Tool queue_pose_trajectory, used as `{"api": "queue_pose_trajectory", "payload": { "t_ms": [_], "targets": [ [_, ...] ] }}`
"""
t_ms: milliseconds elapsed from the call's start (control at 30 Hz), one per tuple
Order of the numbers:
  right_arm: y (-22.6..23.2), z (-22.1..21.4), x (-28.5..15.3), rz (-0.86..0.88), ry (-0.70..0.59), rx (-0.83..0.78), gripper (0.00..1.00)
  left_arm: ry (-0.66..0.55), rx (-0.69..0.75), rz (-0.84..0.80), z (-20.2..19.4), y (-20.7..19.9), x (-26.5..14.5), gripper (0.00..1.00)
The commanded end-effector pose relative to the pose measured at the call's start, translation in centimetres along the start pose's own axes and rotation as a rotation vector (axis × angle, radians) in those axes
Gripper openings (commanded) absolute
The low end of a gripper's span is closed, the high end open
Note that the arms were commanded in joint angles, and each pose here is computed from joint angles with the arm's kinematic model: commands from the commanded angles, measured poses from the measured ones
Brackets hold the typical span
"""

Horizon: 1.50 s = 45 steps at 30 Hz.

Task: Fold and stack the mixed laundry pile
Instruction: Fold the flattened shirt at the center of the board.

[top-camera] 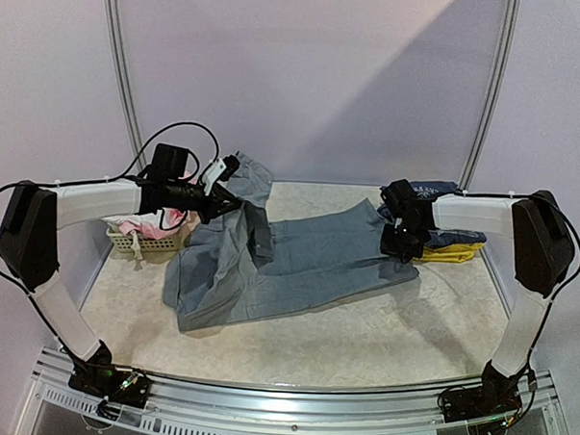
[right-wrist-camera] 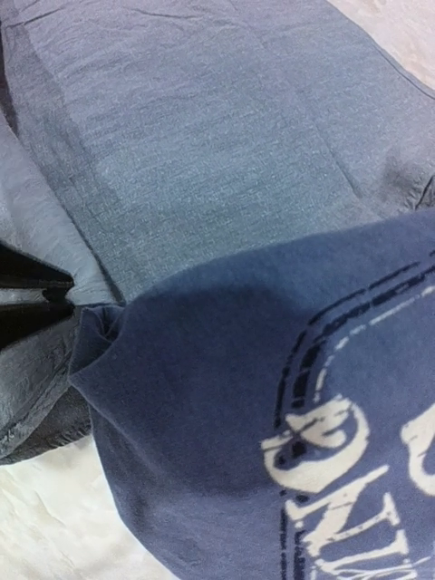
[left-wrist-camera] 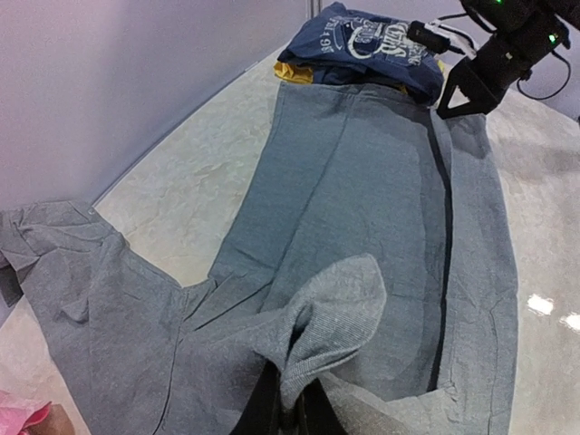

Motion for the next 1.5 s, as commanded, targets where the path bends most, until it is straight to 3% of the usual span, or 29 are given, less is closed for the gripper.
{"api": "queue_pose_trajectory", "payload": {
  "t_ms": [0,167,267,333,667,767,1033,1200,1467],
  "targets": [
    [-0.3,0.2,0.5,-0.029,0.000,0.006,0.14,-0.017,0.006,-0.049,0.3,0.5,0.6,0.07],
    [-0.3,0.6,-0.1,-0.029,-0.026,-0.007,0.27,-0.017,-0.011,-0.046,0.3,0.9,0.8,0.08],
    [-0.3,0.9,-0.5,-0.027,-0.040,-0.014,0.32,-0.026,-0.023,-0.050,0.5,0.9,0.7,0.14],
    [-0.3,1.1,-1.0,-0.020,-0.055,-0.014,0.34,-0.036,-0.036,-0.045,0.7,0.8,0.4,0.24],
    [-0.9,1.3,-2.5,0.001,-0.127,-0.025,0.76,-0.094,-0.115,0.166,2.2,-0.3,-2.3,0.88],
    [-1.1,1.2,-2.9,0.001,-0.144,-0.023,0.83,-0.089,-0.181,0.258,2.4,-0.4,-3.5,0.98],
    [-2.4,0.3,-4.1,-0.001,-0.180,-0.005,0.88,0.008,-0.347,0.446,0.8,-3.6,-5.9,0.98],
    [-4.0,-1.4,-4.3,-0.006,-0.196,0.014,0.90,0.094,-0.448,0.464,-2.2,-6.4,-7.1,0.92],
    [-6.5,-4.4,-4.9,0.009,-0.234,0.048,0.91,0.185,-0.438,0.386,-4.8,-12.0,-9.9,0.88]
  ]
}}
Point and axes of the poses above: each gripper's point midway between its finger pads, its own x axis out along the fingers, its own y axis along the line the jaws close on, z = x × y, the point moved 9 cm from there along -x, back along the fingers, and after that the axes turned 3 degrees about -x, right-handed, at the moved point
